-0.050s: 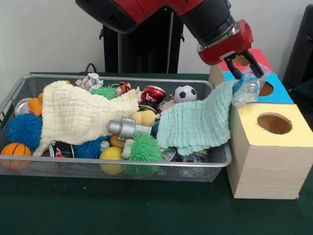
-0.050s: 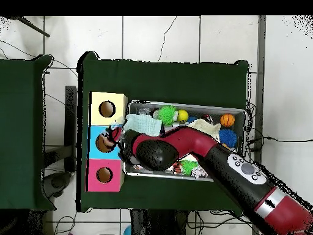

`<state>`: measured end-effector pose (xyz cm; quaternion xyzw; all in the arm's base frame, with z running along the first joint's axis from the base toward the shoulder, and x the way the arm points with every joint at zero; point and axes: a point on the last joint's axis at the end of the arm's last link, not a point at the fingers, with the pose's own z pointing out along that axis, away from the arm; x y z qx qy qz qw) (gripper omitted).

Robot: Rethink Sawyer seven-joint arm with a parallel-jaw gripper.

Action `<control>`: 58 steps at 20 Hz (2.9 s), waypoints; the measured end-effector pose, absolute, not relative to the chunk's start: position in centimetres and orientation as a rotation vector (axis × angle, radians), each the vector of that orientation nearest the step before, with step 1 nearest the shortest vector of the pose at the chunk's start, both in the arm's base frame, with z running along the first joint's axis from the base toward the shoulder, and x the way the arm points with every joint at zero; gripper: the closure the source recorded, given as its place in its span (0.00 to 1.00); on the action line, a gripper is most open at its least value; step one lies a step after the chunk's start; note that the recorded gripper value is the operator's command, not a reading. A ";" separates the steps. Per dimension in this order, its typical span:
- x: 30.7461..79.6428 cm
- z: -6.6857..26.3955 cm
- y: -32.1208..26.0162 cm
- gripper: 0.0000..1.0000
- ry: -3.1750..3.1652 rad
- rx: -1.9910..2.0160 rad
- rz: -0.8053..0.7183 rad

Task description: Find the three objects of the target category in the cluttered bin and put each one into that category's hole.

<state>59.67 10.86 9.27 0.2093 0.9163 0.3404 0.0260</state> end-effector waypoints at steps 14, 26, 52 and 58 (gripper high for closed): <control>57.2 9.5 16.7 1.00 2.900 0.442 0.988; 56.5 9.3 14.7 1.00 2.903 0.480 0.985; 53.4 9.2 19.5 1.00 2.975 0.331 0.988; 52.3 9.3 19.4 1.00 2.992 0.302 0.967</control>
